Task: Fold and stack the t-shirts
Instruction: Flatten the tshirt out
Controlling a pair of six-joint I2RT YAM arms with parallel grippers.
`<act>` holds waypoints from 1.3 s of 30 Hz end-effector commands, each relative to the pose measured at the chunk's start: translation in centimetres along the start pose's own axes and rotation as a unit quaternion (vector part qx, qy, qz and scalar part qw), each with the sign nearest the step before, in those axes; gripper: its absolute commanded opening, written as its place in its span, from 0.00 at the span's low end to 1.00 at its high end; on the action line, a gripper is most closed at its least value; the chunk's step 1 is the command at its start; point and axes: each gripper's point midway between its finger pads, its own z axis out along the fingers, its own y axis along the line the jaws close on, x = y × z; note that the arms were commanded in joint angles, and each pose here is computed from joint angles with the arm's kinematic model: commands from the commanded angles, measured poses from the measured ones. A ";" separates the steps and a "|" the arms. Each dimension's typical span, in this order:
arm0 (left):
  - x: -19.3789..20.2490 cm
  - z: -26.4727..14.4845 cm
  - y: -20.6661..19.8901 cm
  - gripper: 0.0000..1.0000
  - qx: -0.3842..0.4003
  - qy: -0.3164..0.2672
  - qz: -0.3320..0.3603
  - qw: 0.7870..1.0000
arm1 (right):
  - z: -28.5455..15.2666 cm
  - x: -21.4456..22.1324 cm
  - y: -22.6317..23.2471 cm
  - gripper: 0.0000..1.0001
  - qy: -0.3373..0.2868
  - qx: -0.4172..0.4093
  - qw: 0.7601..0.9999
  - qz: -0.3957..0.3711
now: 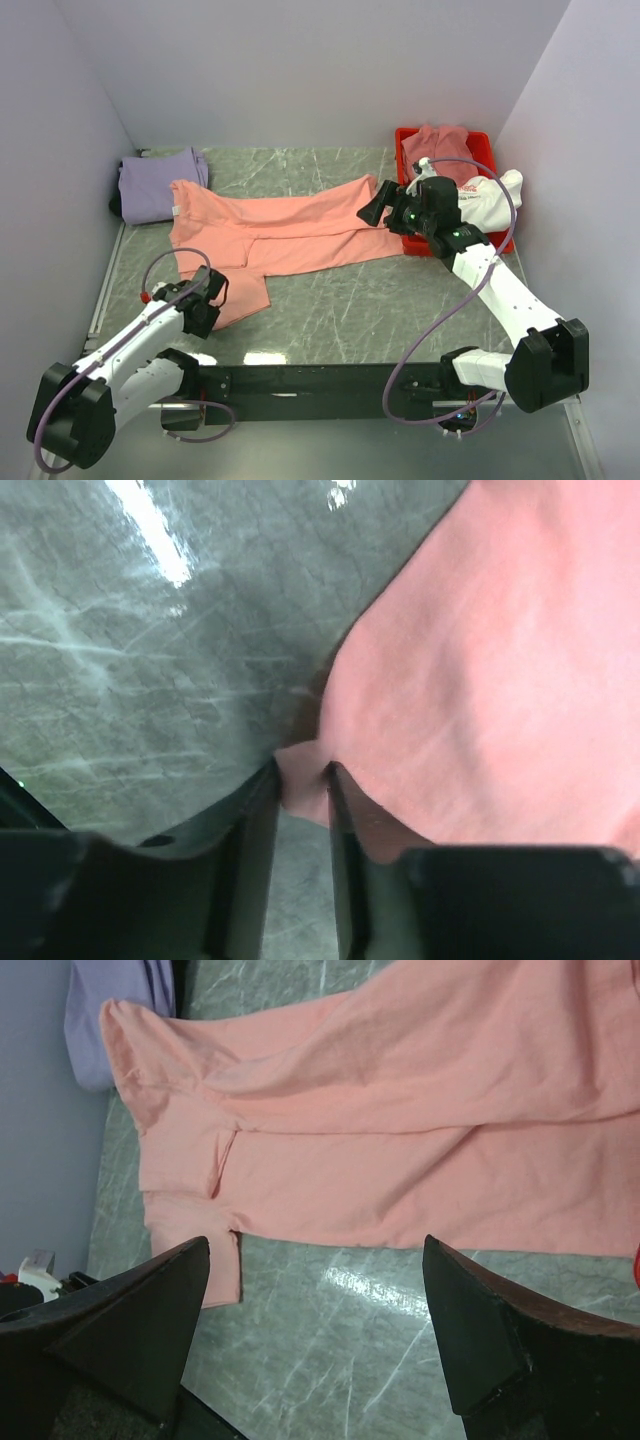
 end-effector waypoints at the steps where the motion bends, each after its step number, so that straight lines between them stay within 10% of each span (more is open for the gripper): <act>1: -0.6 0.8 -0.1 0.31 -0.005 -0.023 -0.011 1.000 | -0.4 -1.5 0.9 0.93 -0.023 -0.004 1.000 -0.015; 4: -1.1 0.4 -0.1 0.01 -0.008 -0.032 -0.015 0.999 | -0.3 -1.6 0.7 0.93 -0.024 -0.003 1.000 -0.016; 22: -16.7 -4.1 -2.4 0.01 0.050 -0.241 -0.200 0.948 | 1.6 1.0 -0.9 0.93 0.027 0.089 0.995 -0.044; 39: -17.7 -2.7 -3.6 0.01 0.113 -0.178 -0.217 0.953 | -1.1 14.8 -5.4 0.90 0.202 0.189 0.956 -0.094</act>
